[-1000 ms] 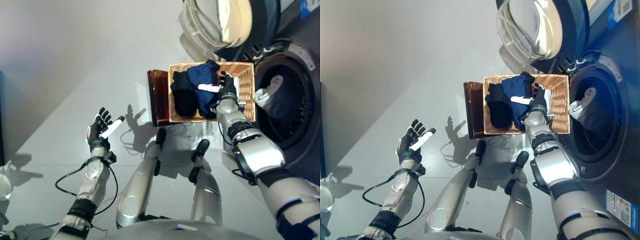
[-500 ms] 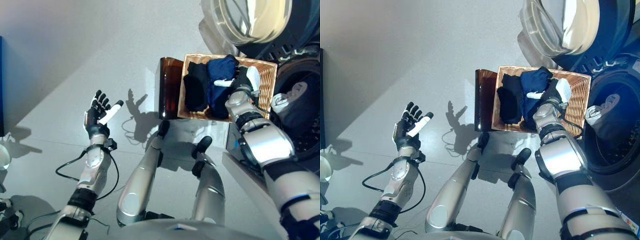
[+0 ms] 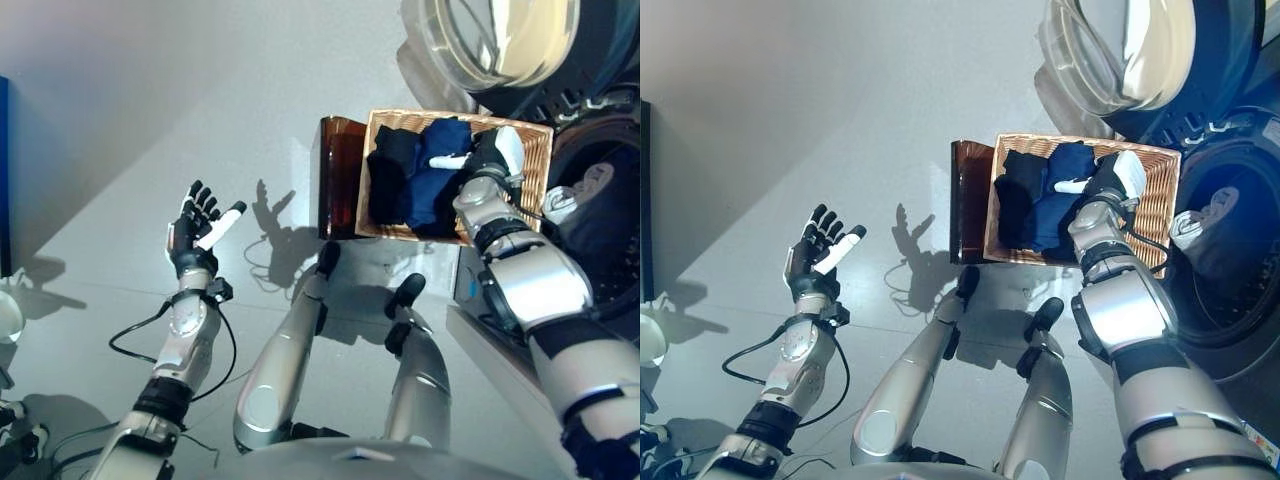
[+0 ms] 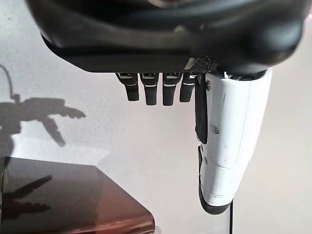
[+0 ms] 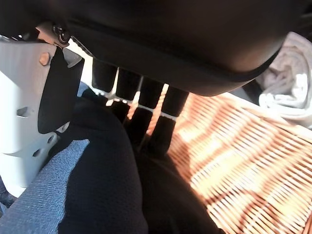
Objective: Pick up the clothes and place them into the washing machine
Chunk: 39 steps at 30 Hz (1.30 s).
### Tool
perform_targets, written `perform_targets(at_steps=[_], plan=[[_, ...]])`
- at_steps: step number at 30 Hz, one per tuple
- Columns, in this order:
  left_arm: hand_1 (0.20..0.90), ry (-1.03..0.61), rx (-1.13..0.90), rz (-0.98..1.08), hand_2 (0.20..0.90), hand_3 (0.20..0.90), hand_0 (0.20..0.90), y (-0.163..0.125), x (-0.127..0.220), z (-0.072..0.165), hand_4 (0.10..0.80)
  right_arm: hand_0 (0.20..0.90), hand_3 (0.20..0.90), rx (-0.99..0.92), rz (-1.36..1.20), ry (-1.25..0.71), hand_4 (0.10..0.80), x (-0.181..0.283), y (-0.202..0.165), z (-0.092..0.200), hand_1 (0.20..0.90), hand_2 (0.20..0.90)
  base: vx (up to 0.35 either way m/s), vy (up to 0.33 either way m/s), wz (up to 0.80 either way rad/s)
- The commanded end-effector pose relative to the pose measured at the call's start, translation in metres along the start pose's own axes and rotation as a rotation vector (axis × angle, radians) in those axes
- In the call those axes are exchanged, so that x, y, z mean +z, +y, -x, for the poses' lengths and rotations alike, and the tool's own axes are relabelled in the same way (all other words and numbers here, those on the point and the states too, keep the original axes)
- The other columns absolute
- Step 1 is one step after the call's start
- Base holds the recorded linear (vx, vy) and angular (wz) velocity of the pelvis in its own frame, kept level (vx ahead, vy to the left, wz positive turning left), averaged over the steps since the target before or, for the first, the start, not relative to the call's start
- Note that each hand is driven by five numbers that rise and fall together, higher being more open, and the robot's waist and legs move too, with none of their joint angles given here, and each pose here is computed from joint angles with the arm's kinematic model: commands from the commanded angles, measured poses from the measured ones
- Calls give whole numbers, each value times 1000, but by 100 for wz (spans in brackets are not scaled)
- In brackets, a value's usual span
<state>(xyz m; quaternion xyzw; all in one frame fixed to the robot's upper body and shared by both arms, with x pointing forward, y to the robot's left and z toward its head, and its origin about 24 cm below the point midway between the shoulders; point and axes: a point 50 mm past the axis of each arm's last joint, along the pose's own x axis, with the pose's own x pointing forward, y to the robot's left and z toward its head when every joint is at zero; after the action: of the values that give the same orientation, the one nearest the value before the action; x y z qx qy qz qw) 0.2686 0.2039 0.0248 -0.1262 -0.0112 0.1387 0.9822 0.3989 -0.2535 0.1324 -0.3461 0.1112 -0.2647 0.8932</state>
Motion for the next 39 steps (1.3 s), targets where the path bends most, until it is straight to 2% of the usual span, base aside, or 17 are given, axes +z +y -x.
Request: perform_targets(at_steps=[1,12,17,27,28,29,39], plan=[[900,-149,0,-32,900,900,900,15,26,4,800,200,200,-117,24,-17,300,-9,-32,-10,200,200,-25,15,-13],[900,-106,-43,-42,900,900,900,13,16,8,800,200,200,-211,-26,-11,300,-15,-65,-19,200,200,-55,39,-22],[900,-74,-31,-47,900,900,900,15,8,11,800,200,200,-212,-202,-12,300,-19,-60,-17,200,200,-12,-6,-21],[900,-12,-41,-66,900,900,900,20,-4,20,800,200,200,-173,-186,7,300,-24,-50,-15,200,200,-12,-10,-8],[900,-12,-41,-66,900,900,900,20,-4,20,800,499,499,-173,-186,7,514,-24,-50,-15,499,499,0,-15,3],[900,-3,-40,-75,900,900,900,23,-5,20,800,900,900,-142,-181,22,800,-25,-44,-13,900,900,3,-18,3],[900,-23,5,-67,900,900,900,32,1,17,800,900,900,-80,-206,29,800,-23,-26,-8,900,900,6,-11,6]])
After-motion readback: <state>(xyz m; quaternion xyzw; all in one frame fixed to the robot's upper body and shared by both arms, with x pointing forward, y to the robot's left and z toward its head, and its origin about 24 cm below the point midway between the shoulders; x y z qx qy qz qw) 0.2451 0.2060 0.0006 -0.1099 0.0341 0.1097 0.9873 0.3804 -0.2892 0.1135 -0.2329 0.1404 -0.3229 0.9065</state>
